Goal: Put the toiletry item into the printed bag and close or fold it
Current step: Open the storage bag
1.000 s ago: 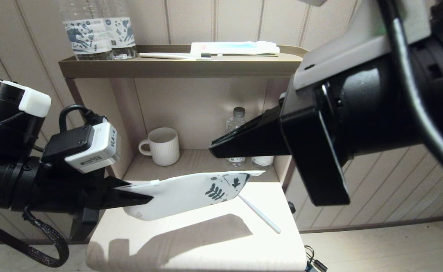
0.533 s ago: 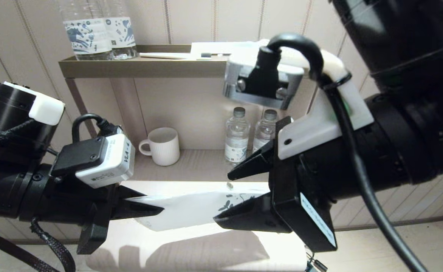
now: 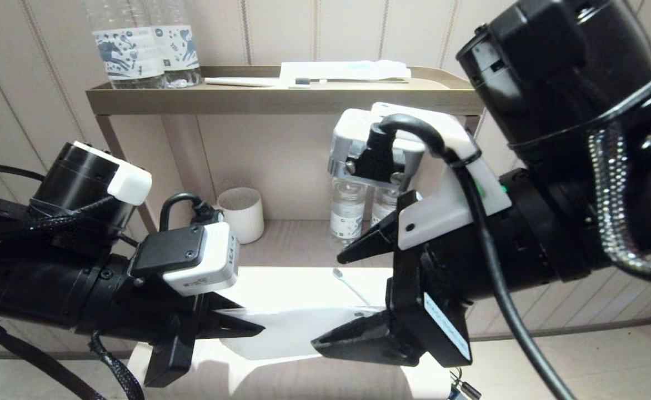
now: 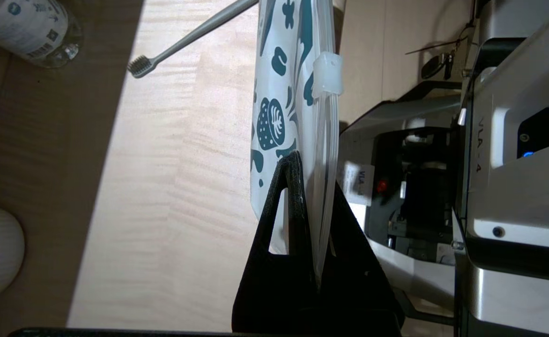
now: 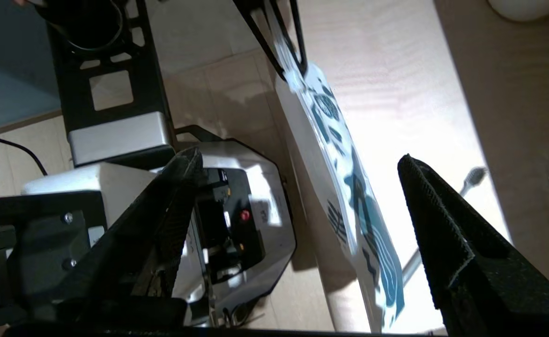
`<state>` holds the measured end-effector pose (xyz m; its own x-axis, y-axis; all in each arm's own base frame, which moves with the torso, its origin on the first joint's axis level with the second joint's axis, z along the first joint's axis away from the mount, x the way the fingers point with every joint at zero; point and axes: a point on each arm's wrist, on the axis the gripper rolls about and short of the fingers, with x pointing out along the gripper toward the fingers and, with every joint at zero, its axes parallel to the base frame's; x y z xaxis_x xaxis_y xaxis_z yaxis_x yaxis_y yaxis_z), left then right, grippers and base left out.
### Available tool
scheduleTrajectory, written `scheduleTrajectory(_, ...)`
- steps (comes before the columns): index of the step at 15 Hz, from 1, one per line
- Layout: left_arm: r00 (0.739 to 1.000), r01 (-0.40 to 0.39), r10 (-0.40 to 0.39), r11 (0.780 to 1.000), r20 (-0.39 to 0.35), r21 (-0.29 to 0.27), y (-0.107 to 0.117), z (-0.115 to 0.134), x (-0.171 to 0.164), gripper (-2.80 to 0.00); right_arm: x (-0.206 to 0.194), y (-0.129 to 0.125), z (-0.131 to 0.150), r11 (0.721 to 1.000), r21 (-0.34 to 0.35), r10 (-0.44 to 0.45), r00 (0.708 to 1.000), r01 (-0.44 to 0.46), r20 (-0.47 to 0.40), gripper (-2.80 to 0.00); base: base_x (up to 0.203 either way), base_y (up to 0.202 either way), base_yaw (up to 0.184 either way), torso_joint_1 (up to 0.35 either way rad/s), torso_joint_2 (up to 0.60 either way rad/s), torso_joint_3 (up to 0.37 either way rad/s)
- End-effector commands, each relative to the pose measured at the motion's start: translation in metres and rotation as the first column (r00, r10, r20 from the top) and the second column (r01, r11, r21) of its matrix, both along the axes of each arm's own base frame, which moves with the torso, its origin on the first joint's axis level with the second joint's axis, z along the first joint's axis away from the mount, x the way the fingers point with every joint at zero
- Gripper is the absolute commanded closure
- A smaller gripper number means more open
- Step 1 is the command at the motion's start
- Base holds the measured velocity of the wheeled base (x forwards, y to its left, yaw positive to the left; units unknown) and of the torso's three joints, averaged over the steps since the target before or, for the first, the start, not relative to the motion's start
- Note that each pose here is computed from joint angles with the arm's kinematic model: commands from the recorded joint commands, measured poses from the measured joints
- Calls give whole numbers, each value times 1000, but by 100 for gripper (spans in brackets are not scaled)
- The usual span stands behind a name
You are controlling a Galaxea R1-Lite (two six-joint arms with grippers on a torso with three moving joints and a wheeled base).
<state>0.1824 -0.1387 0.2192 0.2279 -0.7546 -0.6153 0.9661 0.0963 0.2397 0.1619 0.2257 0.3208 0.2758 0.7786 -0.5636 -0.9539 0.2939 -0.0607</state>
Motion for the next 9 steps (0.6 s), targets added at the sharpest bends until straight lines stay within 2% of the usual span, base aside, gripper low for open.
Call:
scheduleTrajectory(1, 1000, 4, -3, 1000, -14, 9, -2, -4, 3, 0, -1, 8, -9, 999, 14, 31, 1000, -31, 5, -280, 0, 0, 0, 0, 0, 0)
scheduleTrajectory(5, 998, 19, -20, 1000, -51, -19, -6, -5, 10, 0, 2, 16, -17, 998, 29, 60, 998, -60, -9, -280, 0, 0, 0, 0, 0, 0)
scheduleTrajectory(9, 990, 4, -19, 994, -142, -106, -8, 3, 20, 0, 16, 17, -24, 990, 111, 87, 996, -84, -18, -280, 0, 0, 0, 0, 0, 0)
